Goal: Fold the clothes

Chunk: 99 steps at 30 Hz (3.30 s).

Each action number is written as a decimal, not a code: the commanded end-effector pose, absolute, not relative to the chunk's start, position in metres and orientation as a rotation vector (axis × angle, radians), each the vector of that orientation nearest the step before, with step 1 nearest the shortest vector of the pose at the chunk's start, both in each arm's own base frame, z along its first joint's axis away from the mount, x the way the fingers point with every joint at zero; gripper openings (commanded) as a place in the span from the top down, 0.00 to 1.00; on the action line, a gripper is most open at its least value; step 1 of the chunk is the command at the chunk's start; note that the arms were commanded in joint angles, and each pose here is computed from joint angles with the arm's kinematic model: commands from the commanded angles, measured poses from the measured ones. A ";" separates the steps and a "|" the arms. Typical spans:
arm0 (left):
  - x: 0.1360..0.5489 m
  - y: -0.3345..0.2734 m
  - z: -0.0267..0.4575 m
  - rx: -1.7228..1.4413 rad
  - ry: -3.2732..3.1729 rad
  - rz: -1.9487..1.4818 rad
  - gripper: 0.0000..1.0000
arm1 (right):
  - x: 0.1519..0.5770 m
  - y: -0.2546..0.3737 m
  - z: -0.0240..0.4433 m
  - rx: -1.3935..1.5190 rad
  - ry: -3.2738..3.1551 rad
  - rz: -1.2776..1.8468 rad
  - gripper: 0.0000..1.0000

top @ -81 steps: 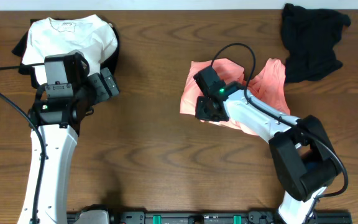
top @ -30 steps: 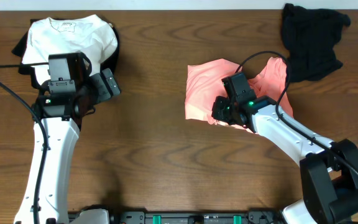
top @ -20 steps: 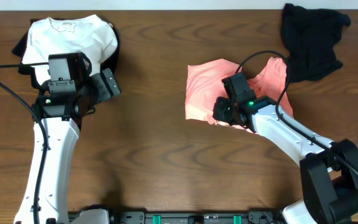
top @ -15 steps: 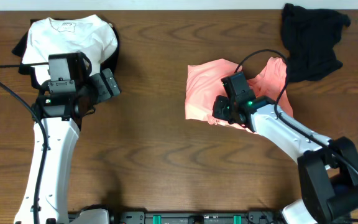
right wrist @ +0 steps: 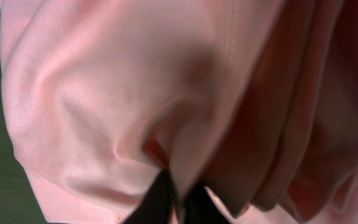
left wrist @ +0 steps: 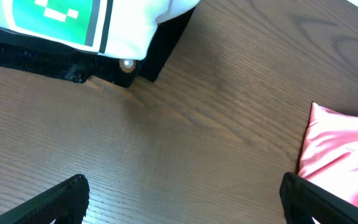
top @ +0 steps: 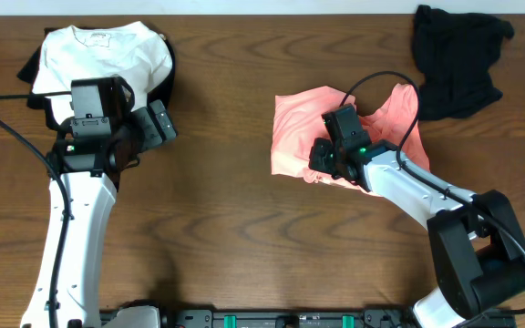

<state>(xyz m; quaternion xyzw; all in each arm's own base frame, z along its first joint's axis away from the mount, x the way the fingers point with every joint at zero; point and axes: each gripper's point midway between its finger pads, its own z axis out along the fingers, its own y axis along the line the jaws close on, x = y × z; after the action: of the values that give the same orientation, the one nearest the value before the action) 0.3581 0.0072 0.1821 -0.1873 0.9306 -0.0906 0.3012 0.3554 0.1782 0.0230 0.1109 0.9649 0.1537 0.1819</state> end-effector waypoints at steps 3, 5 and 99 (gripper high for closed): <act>0.357 0.011 0.179 -0.516 2.473 -0.224 0.02 | 0.353 0.173 0.026 0.317 2.726 0.415 0.99; 0.357 0.011 0.179 -0.516 2.473 -0.224 0.02 | 0.353 0.169 0.035 0.288 2.715 0.414 0.99; 0.348 0.010 0.172 -0.529 2.519 -0.219 0.02 | 0.358 -0.019 -0.036 0.261 2.716 0.912 0.37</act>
<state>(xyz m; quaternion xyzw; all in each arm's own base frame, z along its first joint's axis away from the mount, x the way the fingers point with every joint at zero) 0.3491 0.0066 0.1757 -0.1895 0.9371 -0.0877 0.2797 0.3933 -0.0241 0.0111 0.0472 0.9138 0.3375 0.2210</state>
